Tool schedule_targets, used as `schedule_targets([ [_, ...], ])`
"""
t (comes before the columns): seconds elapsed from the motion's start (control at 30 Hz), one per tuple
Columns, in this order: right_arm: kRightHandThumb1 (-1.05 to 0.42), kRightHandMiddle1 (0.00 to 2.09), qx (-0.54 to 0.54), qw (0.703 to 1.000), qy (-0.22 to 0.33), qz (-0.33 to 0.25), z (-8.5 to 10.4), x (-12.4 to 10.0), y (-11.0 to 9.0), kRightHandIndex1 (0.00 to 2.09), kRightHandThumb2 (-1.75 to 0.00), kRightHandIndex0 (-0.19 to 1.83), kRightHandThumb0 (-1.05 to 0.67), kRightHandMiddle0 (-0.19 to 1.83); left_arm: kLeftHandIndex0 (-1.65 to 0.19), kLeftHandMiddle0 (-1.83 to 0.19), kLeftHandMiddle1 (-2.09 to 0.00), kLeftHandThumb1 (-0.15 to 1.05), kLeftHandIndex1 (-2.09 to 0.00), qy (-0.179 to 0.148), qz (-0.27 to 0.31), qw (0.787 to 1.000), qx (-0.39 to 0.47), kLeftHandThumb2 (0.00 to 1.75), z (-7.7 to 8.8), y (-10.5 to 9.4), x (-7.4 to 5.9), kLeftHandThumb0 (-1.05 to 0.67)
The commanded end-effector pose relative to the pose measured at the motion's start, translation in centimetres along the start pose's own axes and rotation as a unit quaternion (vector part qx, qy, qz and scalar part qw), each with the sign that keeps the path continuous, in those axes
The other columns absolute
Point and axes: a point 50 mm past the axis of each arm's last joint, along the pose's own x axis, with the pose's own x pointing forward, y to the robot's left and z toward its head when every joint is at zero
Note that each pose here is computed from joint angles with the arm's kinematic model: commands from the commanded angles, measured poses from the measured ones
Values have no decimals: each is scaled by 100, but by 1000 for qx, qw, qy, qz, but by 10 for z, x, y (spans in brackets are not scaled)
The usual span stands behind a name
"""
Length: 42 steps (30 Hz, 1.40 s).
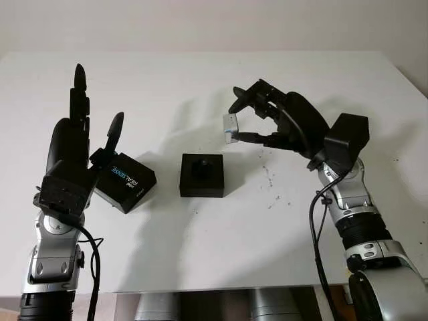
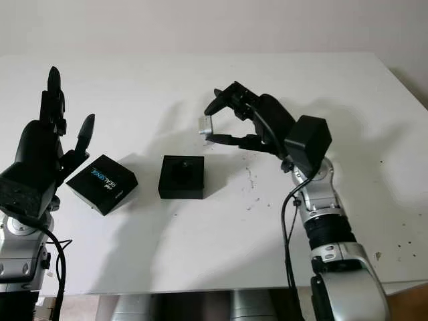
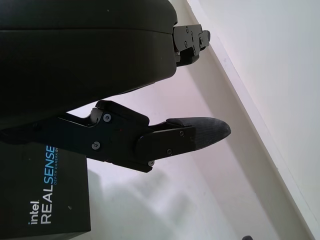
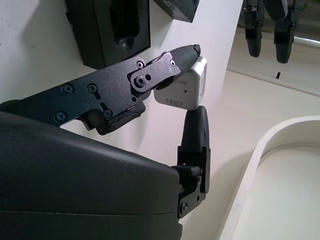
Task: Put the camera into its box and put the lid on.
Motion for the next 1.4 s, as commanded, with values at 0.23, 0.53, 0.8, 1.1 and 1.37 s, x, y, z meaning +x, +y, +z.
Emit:
schedule_targets([
  [0.23,-96,161,52,999,6,11,-15,4,33,6,-5,22,-53,31,16,14,-5,105,-5,-9,2,1000,2,54,3,1,-2,-60],
  [0.53,-96,158,91,996,13,10,-25,8,58,6,-6,22,-52,33,16,13,-5,105,-5,-8,1,1000,-2,53,3,1,-2,-60],
  [0.8,-96,160,103,994,28,1,-32,12,70,5,-5,21,-53,34,16,13,-6,105,-5,-8,4,1000,1,53,4,0,-2,-60],
  [1.1,-96,161,123,991,59,2,-38,18,79,5,-6,20,-50,31,16,13,-5,105,-5,-5,3,1000,3,53,3,1,-4,-59],
  [1.37,-96,162,126,990,67,5,-39,22,85,5,-5,20,-48,30,16,14,-5,105,-6,-7,3,1000,1,53,3,1,-4,-59],
])
